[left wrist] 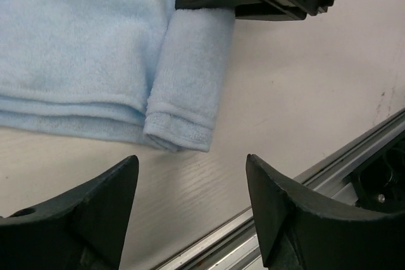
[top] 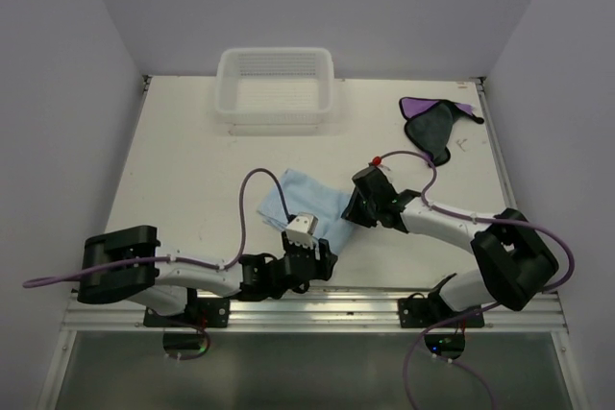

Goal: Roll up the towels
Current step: Roll the towel

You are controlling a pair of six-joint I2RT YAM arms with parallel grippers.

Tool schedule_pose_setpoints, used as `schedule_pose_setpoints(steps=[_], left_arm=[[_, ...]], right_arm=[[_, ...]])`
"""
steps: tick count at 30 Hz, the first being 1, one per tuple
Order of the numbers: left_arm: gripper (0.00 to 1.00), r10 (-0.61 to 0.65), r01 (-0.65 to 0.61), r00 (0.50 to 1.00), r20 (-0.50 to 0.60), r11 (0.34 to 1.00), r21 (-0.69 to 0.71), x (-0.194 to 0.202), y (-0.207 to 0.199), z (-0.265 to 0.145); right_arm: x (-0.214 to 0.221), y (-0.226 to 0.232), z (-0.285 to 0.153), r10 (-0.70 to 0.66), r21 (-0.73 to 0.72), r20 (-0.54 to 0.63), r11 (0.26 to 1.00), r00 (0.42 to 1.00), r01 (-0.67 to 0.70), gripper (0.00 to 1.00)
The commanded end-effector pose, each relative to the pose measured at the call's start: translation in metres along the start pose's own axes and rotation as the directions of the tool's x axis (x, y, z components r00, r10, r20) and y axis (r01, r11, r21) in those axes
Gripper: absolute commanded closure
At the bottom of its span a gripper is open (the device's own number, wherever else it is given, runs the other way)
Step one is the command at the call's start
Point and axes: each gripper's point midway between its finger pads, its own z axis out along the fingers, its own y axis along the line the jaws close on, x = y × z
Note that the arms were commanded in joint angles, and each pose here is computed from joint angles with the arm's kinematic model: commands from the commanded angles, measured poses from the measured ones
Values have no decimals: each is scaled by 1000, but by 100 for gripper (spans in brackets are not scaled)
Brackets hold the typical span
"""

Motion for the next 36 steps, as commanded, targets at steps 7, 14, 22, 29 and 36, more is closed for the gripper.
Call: schedule_pose_setpoints(steps=[7, 14, 22, 29, 36], left_arm=[[17, 311, -302, 939, 149, 950, -82, -32, -1, -10], [11, 438, -447, 877, 195, 895, -1, -29, -16, -10], [10, 569, -591, 787, 237, 806, 25, -25, -37, 1], [10, 646, -659, 728, 228, 752, -25, -16, -34, 15], [10, 678, -678, 704, 209, 730, -86, -15, -28, 24]], right_arm=[[-6, 8, -3, -27, 9, -25, 1000, 999, 27, 76], [-6, 12, -5, -36, 5, -35, 999, 999, 36, 75], [-6, 15, -8, -47, 3, -49, 999, 998, 47, 75], [-6, 15, -9, -57, 3, -56, 998, 997, 57, 75], [-3, 15, -6, -62, 0, -70, 998, 996, 62, 75]])
